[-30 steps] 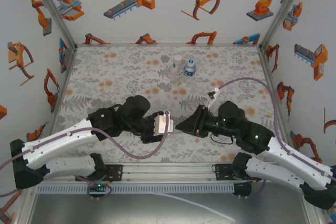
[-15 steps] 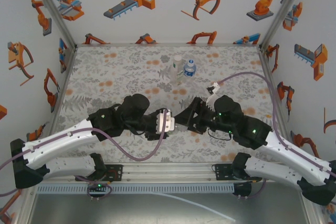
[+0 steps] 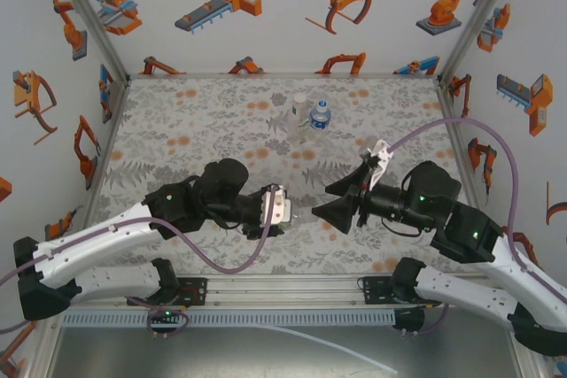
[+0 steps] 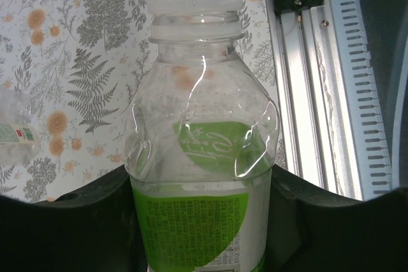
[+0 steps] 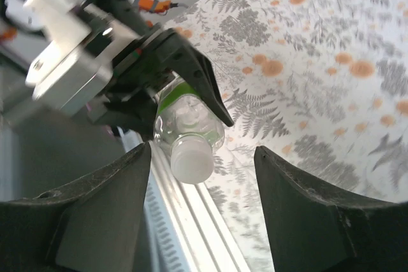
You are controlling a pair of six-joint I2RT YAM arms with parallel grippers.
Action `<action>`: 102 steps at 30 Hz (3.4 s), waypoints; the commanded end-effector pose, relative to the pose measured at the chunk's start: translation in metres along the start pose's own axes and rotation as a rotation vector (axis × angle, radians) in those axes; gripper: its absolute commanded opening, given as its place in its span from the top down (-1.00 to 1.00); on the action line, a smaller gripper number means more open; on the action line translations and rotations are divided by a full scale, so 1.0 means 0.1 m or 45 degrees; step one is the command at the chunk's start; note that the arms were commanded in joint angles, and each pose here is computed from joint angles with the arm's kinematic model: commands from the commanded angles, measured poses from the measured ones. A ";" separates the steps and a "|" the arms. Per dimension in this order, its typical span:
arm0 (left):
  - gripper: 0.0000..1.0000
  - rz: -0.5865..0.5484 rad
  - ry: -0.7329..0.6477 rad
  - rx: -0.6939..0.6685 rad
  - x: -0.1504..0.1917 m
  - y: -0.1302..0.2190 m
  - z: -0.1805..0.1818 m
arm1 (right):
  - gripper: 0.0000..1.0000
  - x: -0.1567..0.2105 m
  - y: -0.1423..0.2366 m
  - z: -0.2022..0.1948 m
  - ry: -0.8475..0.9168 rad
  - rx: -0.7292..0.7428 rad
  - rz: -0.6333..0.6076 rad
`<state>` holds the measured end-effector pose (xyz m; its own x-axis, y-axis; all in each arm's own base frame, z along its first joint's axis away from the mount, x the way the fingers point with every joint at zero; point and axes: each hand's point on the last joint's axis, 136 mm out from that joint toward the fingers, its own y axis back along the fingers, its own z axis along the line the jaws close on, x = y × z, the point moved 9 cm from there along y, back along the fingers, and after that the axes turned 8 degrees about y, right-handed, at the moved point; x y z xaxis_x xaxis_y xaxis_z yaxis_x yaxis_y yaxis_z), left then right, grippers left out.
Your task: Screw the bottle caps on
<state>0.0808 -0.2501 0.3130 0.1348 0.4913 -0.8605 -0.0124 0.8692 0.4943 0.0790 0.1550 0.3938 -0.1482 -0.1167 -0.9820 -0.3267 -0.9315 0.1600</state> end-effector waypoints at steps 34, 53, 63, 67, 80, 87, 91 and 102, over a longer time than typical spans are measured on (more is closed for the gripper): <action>1.00 -0.029 0.059 0.077 -0.06 0.02 -0.05 | 0.55 0.29 -0.25 0.18 0.640 -0.440 0.051; 1.00 -0.012 0.014 -0.035 0.01 -0.07 0.04 | 1.00 0.75 -0.43 -0.31 -1.632 0.371 0.015; 1.00 -0.024 0.007 -0.009 0.01 -0.06 0.01 | -0.03 0.25 -0.27 -0.26 -1.023 0.388 0.128; 1.00 -0.019 0.018 0.010 0.01 -0.04 -0.01 | -0.17 0.05 -0.09 -0.22 -0.703 0.351 0.033; 1.00 -0.053 0.086 0.101 0.00 0.10 -0.12 | -0.21 -0.12 -0.07 0.21 0.569 -0.338 -0.041; 1.00 -0.059 0.127 0.133 0.00 0.11 -0.15 | -0.15 0.03 -0.19 0.27 0.675 -0.514 -0.059; 1.00 -0.065 0.143 0.136 0.00 0.12 -0.15 | -0.06 0.10 -0.27 0.26 0.667 -0.548 -0.053; 1.00 -0.090 0.135 0.131 -0.03 0.14 -0.15 | 0.12 0.18 -0.30 0.20 0.665 -0.460 -0.013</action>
<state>0.0696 -0.2417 0.3148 0.0323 0.4636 -0.8855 0.0722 0.8825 0.4647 0.0666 0.1881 0.3688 0.3197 -0.1983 -0.9265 0.0486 -0.9731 0.2250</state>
